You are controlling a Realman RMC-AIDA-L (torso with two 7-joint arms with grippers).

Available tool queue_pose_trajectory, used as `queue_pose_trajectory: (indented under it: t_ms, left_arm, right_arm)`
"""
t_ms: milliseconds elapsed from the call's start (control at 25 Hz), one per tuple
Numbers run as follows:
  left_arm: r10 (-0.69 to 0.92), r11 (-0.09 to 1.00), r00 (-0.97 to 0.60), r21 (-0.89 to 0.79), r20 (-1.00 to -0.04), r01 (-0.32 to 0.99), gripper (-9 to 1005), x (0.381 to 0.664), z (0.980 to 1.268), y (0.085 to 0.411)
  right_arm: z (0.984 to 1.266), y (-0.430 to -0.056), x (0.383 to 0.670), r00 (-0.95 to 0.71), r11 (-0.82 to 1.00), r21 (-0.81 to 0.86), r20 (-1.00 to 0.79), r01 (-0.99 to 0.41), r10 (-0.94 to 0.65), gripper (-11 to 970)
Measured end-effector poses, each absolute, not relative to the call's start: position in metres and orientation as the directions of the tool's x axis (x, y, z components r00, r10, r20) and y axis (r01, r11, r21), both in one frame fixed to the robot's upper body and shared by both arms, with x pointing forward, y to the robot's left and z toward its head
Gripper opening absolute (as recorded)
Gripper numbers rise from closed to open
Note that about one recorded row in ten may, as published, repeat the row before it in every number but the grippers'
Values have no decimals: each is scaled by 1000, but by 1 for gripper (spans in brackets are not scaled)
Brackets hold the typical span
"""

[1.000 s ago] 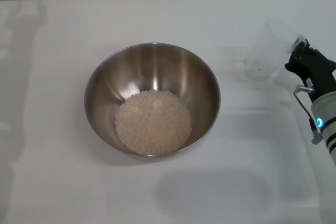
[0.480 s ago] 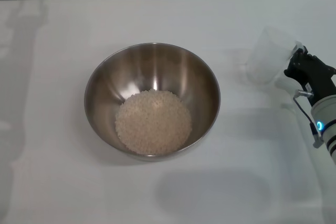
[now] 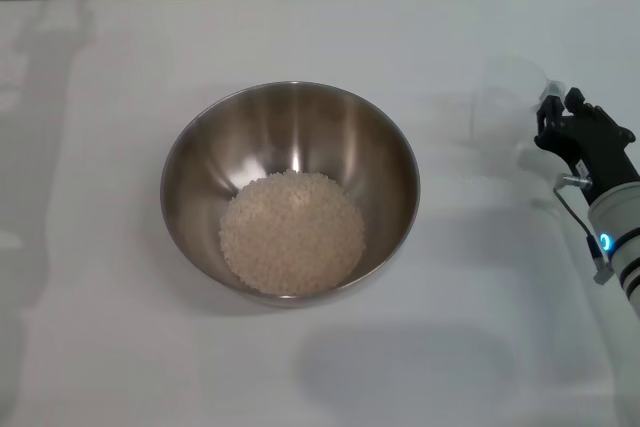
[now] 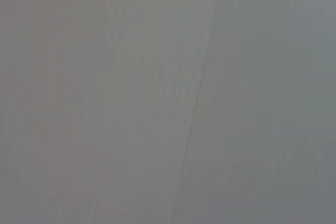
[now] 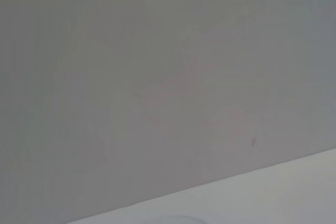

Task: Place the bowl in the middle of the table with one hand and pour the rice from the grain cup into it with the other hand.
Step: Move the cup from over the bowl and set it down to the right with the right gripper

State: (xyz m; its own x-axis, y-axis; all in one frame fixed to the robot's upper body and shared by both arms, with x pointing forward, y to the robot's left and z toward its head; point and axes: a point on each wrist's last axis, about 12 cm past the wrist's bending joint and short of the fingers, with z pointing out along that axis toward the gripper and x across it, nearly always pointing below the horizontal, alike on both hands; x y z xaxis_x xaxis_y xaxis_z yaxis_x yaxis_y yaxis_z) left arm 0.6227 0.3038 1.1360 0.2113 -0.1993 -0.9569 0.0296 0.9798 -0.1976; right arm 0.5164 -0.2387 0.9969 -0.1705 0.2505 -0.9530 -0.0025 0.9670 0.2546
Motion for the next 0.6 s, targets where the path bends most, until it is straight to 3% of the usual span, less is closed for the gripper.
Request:
queue_pose_trajectory:
  t_ms: [400, 600]
  left_arm:
    - [-200, 980, 216, -197, -956, 34, 503, 624, 1138, 303]
    - [-199, 980, 213, -196, -956, 36, 504, 624, 1139, 302]
  right_arm:
    - [993, -236, 510, -188, 964, 264, -948, -17, 256, 318]
    - [992, -233, 508, -192, 963, 267, -947, -30, 257, 318]
